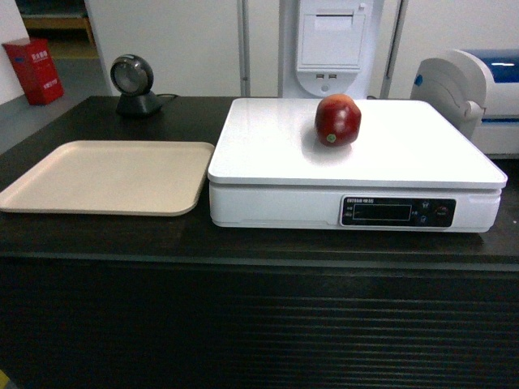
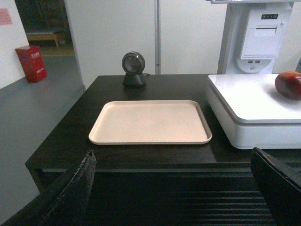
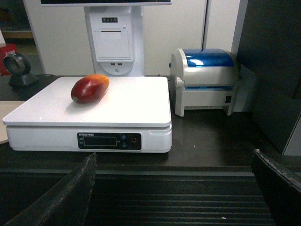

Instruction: Place dark red mango on scale at checkout

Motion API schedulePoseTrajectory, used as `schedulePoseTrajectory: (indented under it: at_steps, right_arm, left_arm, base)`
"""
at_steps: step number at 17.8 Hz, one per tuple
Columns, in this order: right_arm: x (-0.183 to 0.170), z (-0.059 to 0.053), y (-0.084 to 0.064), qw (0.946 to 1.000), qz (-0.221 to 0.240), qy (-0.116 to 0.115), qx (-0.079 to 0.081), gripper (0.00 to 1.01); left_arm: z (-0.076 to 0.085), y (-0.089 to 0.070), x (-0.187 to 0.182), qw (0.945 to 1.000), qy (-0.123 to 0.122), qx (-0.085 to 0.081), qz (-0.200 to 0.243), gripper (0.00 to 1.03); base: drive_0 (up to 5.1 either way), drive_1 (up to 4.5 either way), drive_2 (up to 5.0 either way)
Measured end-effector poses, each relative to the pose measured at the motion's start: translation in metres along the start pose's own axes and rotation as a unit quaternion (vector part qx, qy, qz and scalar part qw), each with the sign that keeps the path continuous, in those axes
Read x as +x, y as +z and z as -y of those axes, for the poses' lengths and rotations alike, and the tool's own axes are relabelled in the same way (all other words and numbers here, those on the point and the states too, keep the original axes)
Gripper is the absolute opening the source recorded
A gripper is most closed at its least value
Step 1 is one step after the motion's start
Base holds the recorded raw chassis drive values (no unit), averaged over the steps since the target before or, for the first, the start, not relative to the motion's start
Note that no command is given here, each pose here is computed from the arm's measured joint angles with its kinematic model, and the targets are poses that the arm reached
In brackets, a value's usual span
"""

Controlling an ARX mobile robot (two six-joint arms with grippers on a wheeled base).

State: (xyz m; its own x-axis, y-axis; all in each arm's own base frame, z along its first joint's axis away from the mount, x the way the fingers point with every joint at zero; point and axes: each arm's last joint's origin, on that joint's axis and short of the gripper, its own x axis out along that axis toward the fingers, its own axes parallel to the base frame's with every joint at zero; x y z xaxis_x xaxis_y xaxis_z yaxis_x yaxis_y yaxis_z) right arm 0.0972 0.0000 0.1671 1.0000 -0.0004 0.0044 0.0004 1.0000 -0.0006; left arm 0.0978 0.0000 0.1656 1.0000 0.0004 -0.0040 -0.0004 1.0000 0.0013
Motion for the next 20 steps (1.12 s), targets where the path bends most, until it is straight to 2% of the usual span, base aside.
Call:
schedulePoseTrajectory:
  at_steps: [20]
  right_arm:
    - [0.0,0.0,0.0001,1.0,0.001,0.0,0.0,0.98]
  left_arm:
    - [0.0,0.0003,0.0,1.0,0.0,0.0,0.002,0.98]
  base:
    - [0.0,0.0,0.0]
